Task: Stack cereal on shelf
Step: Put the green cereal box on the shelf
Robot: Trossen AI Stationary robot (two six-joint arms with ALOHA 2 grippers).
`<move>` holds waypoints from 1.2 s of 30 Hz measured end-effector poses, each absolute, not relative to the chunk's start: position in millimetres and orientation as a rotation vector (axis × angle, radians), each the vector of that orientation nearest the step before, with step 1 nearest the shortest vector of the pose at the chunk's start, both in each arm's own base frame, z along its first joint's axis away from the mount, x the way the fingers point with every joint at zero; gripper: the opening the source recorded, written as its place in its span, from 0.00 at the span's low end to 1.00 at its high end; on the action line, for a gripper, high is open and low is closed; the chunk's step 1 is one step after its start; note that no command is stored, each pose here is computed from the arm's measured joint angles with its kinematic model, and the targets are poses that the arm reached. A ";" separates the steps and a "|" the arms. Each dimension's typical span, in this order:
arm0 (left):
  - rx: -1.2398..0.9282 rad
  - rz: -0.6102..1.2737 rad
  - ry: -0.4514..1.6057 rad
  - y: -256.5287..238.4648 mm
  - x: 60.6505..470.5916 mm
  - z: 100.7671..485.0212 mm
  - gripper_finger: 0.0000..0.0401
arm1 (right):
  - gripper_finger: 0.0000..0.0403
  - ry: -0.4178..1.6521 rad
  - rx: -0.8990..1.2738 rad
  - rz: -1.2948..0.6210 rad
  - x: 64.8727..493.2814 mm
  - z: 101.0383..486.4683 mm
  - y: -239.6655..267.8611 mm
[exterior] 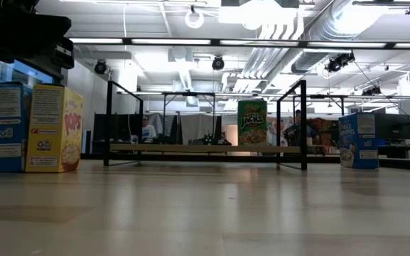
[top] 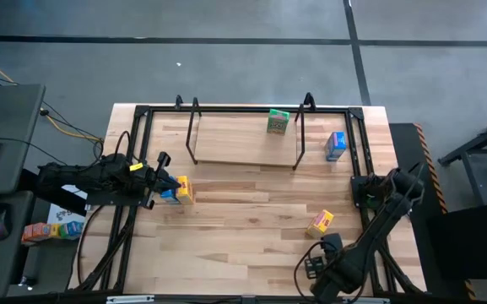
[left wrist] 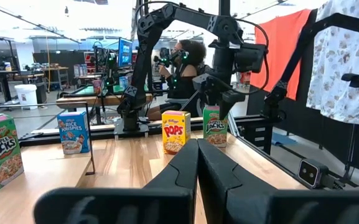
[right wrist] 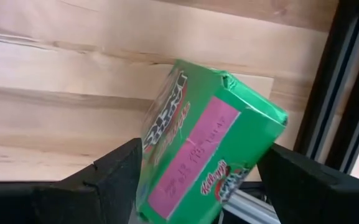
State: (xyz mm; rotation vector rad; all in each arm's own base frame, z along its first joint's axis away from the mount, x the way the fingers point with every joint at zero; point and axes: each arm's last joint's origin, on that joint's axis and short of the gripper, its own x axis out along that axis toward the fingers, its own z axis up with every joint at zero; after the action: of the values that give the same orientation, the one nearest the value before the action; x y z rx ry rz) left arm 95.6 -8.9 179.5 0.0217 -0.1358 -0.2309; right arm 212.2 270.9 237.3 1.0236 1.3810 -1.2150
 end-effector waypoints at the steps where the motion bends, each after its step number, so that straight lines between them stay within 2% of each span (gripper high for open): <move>1: 0.022 -0.231 -0.136 -8.9 95.6 179.5 0.00 | 0.70 1.383 1.020 -1.215 212.9 235.3 271.8; 5: 0.022 -0.231 -0.136 -8.9 95.6 179.5 0.00 | 0.68 1.403 1.013 -1.230 214.8 228.2 275.1; 9: 0.022 -0.231 -0.136 -8.9 95.5 179.5 0.00 | 0.62 1.397 1.012 -1.237 215.1 226.9 275.4; 12: 0.022 -0.231 -0.136 -8.9 95.5 179.6 0.00 | 0.54 1.397 1.013 -1.236 215.2 226.9 275.5; 17: 0.022 -0.231 -0.136 -8.9 95.6 179.5 0.00 | 0.34 1.415 1.007 -1.189 216.5 226.6 277.1; 22: 0.022 -0.231 -0.137 -8.9 95.5 179.6 0.00 | 0.17 1.499 1.004 -1.037 217.0 234.7 279.3; 27: 0.022 -0.231 -0.136 -8.9 95.6 179.5 0.00 | 0.11 1.541 1.084 -0.770 218.3 260.0 280.2; 31: 0.022 -0.231 -0.136 -8.9 95.6 179.5 0.00 | 0.12 1.345 1.171 -0.477 230.3 286.4 279.8; 36: 0.022 -0.231 -0.136 -8.9 95.5 179.6 0.00 | 0.14 0.955 1.073 -0.301 257.3 312.4 256.9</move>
State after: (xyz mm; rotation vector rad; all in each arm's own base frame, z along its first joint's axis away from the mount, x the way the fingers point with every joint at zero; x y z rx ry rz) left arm 95.5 -8.9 179.6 0.0218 -0.1362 -0.2309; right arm 257.3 256.9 312.4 1.0729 0.9550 -0.3010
